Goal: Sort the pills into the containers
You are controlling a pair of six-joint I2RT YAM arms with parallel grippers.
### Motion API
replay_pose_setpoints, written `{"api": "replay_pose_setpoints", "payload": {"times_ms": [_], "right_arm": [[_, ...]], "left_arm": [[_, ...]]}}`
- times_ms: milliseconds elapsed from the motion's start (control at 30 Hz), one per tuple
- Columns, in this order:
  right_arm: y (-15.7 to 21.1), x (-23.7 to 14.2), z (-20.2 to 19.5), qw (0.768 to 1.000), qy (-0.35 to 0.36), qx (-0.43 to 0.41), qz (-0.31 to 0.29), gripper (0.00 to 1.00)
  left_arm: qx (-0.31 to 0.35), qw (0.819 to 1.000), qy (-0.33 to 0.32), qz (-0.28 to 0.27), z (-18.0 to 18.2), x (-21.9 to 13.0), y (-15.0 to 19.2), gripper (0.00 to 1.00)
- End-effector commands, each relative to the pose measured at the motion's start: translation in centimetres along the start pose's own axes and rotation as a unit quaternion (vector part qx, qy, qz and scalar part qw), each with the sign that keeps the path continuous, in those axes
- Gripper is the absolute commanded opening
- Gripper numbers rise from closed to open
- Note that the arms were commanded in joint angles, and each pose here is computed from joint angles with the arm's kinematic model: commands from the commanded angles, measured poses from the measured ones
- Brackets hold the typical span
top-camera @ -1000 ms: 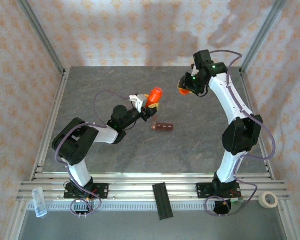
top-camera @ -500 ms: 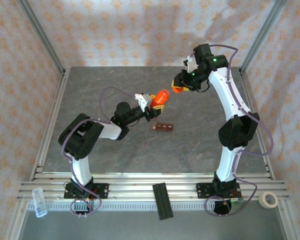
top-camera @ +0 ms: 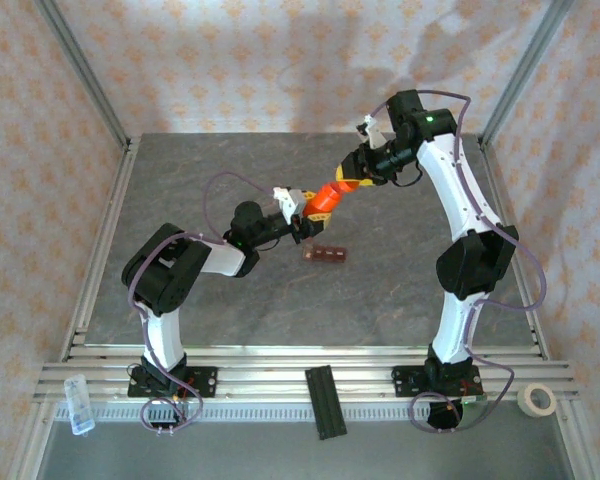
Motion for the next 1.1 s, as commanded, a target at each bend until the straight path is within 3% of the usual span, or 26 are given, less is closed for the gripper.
{"api": "replay_pose_setpoints", "payload": {"times_ms": [0,667,1067], "right_arm": [[0.5,-0.7,1.0,1.0,-0.019,-0.016,0.003,0.35],[2.0,2.0,0.5,0.998,-0.042,-0.012,0.047,0.34],[2.7,3.5,0.2,0.996,-0.049,-0.022,0.076,0.33]], "left_arm": [[0.03,0.999,0.015,-0.028,0.1,0.1,-1.6,0.0],[0.038,0.998,0.037,-0.03,-0.6,-0.3,-2.4,0.0],[0.029,0.996,0.085,-0.023,-1.5,-0.5,-2.7,0.0]]}}
Point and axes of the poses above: each hand's point on the last joint's axis, 136 mm out from that joint toward the fingers, its own x axis out along the fingers, its own z axis along the line the jaws close on, y = z × x, the point moved 5 cm from there along -x, back along the fingers, and after that the axes turned 3 degrees about -x, right-handed, at the moved point
